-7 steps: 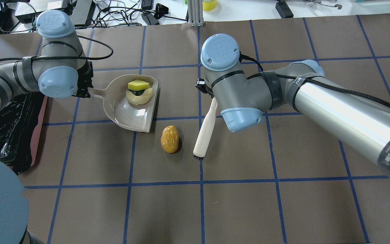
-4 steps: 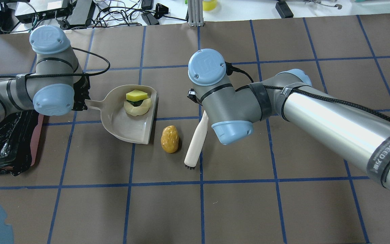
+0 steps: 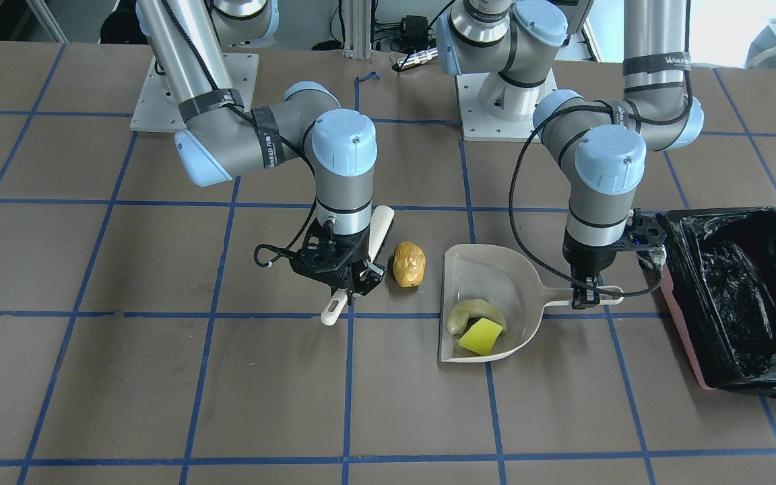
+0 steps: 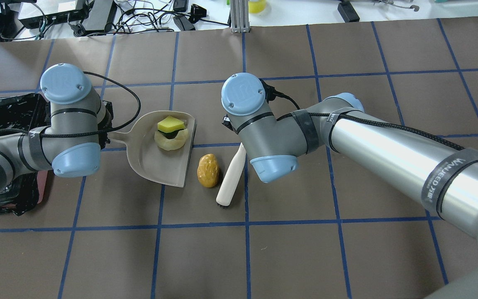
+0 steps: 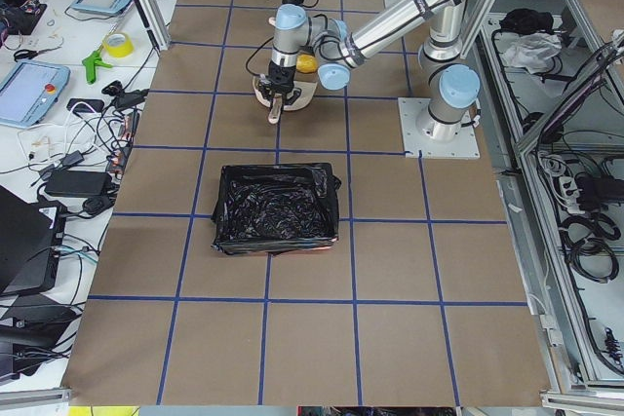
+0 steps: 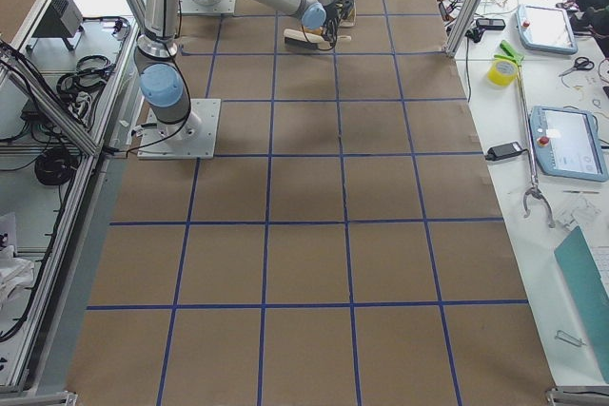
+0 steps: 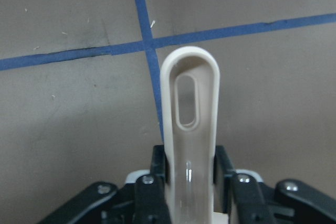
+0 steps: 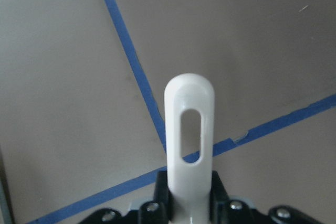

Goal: Sweep and dump trash into bin
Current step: 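Sweep the potato piece into the dustpan with the right gripper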

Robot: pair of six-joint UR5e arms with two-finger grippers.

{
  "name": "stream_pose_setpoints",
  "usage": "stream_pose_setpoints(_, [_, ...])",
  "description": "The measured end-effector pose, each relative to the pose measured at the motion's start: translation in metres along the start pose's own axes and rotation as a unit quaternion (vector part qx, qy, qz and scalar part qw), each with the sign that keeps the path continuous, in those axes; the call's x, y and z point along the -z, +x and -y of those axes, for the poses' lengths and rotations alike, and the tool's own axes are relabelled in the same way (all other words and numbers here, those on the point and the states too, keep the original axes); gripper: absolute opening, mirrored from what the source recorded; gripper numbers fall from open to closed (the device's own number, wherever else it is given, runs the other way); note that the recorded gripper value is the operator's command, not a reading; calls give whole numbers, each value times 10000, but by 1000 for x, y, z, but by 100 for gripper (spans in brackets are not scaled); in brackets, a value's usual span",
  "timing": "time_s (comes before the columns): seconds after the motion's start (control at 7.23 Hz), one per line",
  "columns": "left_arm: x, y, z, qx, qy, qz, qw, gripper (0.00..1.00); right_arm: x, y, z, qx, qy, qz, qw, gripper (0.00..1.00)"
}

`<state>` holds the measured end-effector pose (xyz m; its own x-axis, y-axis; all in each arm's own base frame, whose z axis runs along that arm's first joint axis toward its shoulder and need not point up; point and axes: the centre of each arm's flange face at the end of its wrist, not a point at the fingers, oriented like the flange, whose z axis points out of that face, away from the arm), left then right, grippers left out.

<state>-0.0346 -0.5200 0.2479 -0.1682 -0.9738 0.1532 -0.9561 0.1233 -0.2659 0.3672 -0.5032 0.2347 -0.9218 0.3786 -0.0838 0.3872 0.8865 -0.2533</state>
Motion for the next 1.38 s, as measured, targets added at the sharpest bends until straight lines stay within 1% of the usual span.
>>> stream_pose_setpoints(0.42, [4, -8, -17, 94, 11, -66, 9999, 0, -10, -20, 4, -242, 11, 80, 9997, 4])
stream_pose_setpoints(0.69, [5, -6, -29, 194, -11, -60, 9998, 0, -18, -46, 8, -453, 57, 165, 9988, 4])
stream_pose_setpoints(1.11, [-4, -9, -34, 233, -71, 146, 9996, 0, -22, -81, 17, -820, 79, 327, 9961, 4])
stream_pose_setpoints(1.25, [-5, -10, -34, 234, -80, 184, 9995, 0, -18, -96, 21, -928, 54, 331, 9951, 4])
stream_pose_setpoints(1.38, [-5, -10, -35, 234, -81, 197, 9995, 0, -12, -114, 24, -968, -6, 271, 9949, 4])
